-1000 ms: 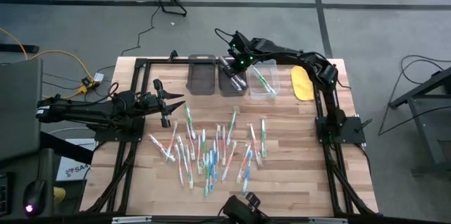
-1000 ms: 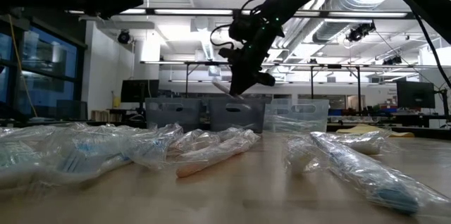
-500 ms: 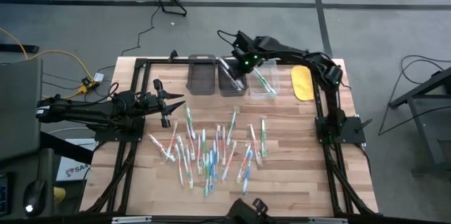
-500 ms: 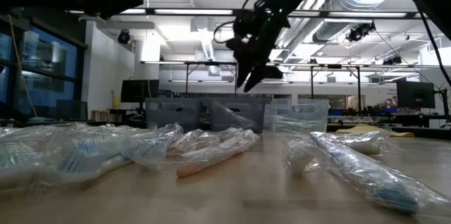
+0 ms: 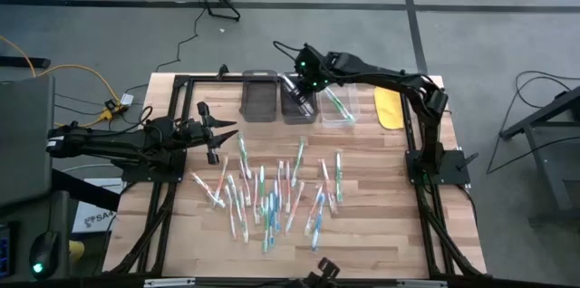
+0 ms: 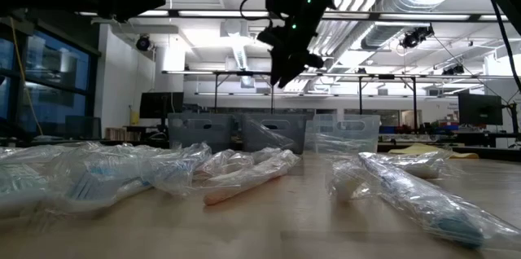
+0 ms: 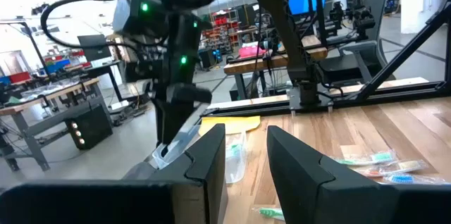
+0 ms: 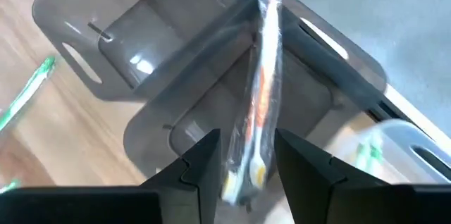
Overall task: Pick & Place Toothbrushes
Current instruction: Put the orange toothbrush into the right black bin
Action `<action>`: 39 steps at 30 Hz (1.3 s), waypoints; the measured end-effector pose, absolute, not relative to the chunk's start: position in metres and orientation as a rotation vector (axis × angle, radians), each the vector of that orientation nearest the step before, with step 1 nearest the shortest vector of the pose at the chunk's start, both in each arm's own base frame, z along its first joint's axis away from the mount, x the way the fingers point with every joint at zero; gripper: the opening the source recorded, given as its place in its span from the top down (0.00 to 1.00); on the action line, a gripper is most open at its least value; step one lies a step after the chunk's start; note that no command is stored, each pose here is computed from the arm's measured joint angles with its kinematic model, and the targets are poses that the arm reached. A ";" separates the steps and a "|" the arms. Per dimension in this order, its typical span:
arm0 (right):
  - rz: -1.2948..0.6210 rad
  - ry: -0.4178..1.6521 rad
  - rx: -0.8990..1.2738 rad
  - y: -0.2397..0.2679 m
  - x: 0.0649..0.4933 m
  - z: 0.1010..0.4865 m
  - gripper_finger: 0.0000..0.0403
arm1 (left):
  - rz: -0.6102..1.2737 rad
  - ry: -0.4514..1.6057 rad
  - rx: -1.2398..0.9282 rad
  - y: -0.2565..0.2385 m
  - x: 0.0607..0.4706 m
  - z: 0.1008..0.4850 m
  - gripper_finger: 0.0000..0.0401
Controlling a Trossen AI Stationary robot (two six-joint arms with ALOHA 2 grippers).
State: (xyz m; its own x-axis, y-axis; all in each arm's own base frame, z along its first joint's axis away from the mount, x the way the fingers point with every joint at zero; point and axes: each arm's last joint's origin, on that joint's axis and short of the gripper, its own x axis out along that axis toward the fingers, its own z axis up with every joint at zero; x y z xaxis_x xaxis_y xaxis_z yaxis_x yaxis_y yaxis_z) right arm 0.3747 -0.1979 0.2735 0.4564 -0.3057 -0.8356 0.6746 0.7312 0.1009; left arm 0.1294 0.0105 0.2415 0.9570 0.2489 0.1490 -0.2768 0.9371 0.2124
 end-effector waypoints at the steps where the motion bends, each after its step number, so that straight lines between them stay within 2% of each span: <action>1: -0.626 0.914 0.454 -0.199 0.378 0.267 0.69 | 0.269 -0.120 0.233 0.011 0.129 0.241 0.75; 16: -0.631 0.889 0.492 -0.236 0.402 0.201 0.69 | 0.270 -0.120 0.233 0.011 0.129 0.241 0.75; 27: -0.684 0.855 0.520 -0.255 0.394 0.199 0.69 | 0.272 -0.120 0.233 0.011 0.129 0.241 0.75; 32: -0.644 0.886 0.557 -0.260 0.395 0.181 0.69 | 0.272 -0.120 0.233 0.011 0.129 0.241 0.75; 39: -0.609 0.878 0.550 -0.261 0.397 0.180 0.69 | 0.271 -0.114 0.234 0.011 0.129 0.241 0.75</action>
